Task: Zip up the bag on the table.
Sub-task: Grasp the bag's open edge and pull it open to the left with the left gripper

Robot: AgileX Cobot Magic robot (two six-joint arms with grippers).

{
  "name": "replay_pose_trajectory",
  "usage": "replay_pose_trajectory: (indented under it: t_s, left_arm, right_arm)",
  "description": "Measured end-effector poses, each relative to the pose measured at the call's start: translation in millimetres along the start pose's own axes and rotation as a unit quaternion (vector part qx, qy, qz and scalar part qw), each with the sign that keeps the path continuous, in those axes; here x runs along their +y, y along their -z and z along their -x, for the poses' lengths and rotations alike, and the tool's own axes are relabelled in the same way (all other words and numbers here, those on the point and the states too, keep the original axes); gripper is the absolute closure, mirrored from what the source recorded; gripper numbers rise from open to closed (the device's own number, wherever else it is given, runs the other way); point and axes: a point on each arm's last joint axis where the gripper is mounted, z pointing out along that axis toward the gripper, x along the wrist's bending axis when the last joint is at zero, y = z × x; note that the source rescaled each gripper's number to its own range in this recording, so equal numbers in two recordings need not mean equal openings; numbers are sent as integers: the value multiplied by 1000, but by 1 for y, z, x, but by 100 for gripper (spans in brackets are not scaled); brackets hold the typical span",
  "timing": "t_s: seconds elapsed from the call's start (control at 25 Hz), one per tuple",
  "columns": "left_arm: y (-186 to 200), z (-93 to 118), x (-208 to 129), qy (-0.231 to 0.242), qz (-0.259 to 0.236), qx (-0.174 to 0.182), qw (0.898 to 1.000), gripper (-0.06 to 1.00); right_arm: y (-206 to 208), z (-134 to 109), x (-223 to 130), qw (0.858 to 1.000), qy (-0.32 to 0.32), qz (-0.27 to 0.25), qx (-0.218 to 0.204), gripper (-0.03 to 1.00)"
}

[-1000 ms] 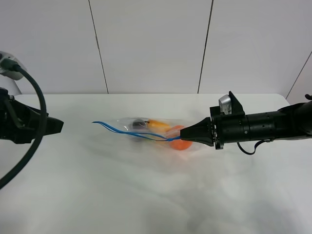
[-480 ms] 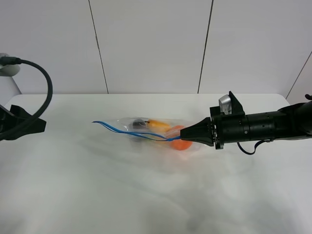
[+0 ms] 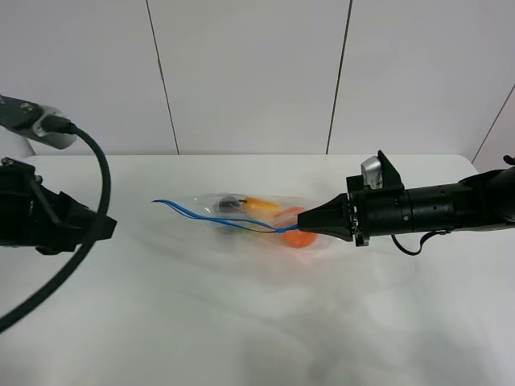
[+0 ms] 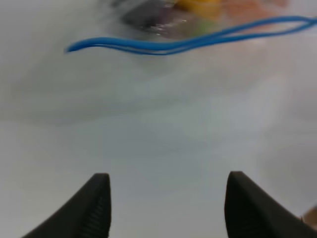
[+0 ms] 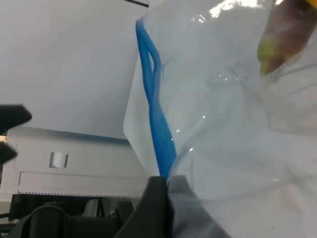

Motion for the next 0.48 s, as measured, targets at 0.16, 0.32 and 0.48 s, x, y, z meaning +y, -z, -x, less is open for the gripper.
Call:
replay_pose_trajectory:
  t_s: [0.16, 0.32, 0.48]
  left_arm:
    - [-3, 22, 1, -52, -3, -42, 998, -6]
    - [-4, 40, 0, -89, -6, -77, 993, -6]
    - [-4, 54, -2, -115, -8, -102, 988, -6]
  right_arm:
    - [0, 0, 0, 1000, 0, 0, 0, 96]
    - [0, 0, 0, 1000, 0, 0, 0, 96]
    - [0, 0, 0, 1000, 0, 0, 0, 96]
